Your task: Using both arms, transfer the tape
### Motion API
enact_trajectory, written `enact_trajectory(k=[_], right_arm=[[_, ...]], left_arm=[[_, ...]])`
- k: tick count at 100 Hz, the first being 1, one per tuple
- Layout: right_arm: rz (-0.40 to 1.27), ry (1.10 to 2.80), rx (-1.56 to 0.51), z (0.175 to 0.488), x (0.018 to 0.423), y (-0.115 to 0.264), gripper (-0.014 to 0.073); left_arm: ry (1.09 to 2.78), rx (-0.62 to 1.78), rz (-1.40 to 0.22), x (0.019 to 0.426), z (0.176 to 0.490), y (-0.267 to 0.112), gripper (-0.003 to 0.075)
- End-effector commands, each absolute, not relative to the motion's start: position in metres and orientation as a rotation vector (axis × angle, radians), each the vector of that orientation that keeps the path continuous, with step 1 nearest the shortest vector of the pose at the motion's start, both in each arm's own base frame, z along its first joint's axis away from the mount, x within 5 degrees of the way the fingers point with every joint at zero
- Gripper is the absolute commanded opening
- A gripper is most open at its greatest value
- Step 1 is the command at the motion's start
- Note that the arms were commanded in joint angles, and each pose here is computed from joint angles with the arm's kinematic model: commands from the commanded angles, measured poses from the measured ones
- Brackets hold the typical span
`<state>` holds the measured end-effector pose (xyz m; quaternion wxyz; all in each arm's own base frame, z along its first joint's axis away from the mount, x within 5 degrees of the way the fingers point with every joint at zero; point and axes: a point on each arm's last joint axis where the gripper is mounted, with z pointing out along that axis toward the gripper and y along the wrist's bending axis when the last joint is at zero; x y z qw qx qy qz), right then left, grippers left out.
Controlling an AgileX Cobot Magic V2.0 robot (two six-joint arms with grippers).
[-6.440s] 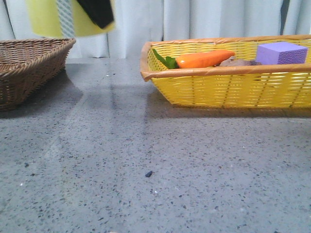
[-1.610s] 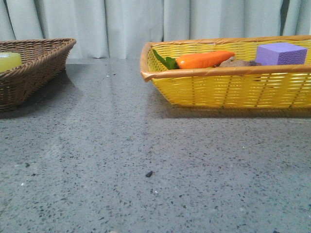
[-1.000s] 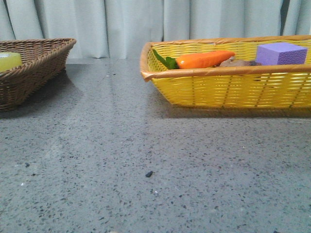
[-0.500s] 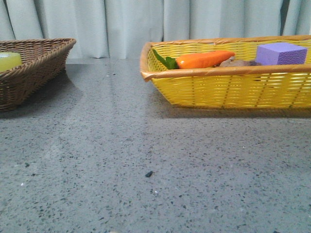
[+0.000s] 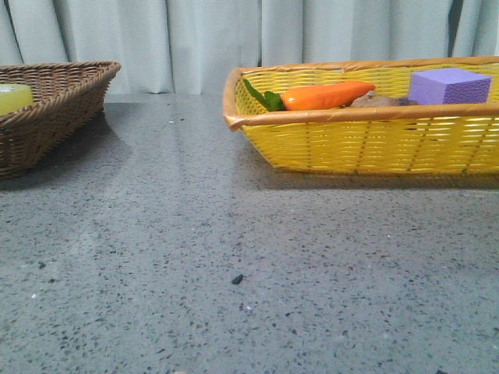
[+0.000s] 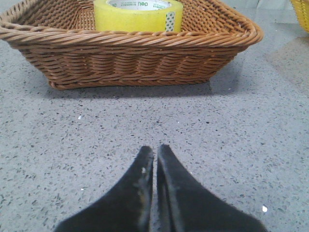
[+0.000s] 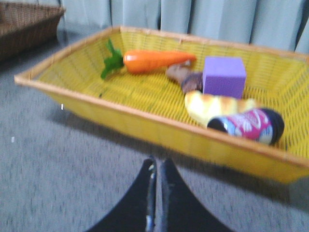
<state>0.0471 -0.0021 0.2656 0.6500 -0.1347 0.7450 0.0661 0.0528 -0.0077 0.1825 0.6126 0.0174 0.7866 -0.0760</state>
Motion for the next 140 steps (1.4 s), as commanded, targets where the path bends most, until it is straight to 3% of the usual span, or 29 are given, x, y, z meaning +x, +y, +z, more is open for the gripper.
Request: enact_trajectory(k=[1,21,34,76,98,140], right_arm=[[0.188,1.475,-0.324,0.285,0.045,0.007,-0.0066],[0.141,1.193,-0.223,0.293,0.044,0.013,-0.0066],[0.074,1.114,-0.162,0.287,0.044,0.010,-0.0066],[-0.007,1.296,0.060,0.221,0.054,-0.003,-0.0066],[-0.017,1.595,0.066,0.194,0.055,-0.003,-0.0066],[-0.005,1.797,0.060,0.176,0.053,-0.001,-0.0066]], left_arm=[[1.748,0.030,-0.187,0.052,0.185,-0.008,-0.0020],[1.748,0.030,-0.187,0.052,0.185,-0.008,-0.0020],[1.748,0.030,-0.187,0.052,0.185,-0.008,-0.0021],[1.748,0.030,-0.187,0.052,0.185,-0.008,-0.0020],[1.748,0.030,-0.187,0.052,0.185,-0.008,-0.0020],[1.748,0.030,-0.187,0.052,0.185,-0.008,-0.0020]])
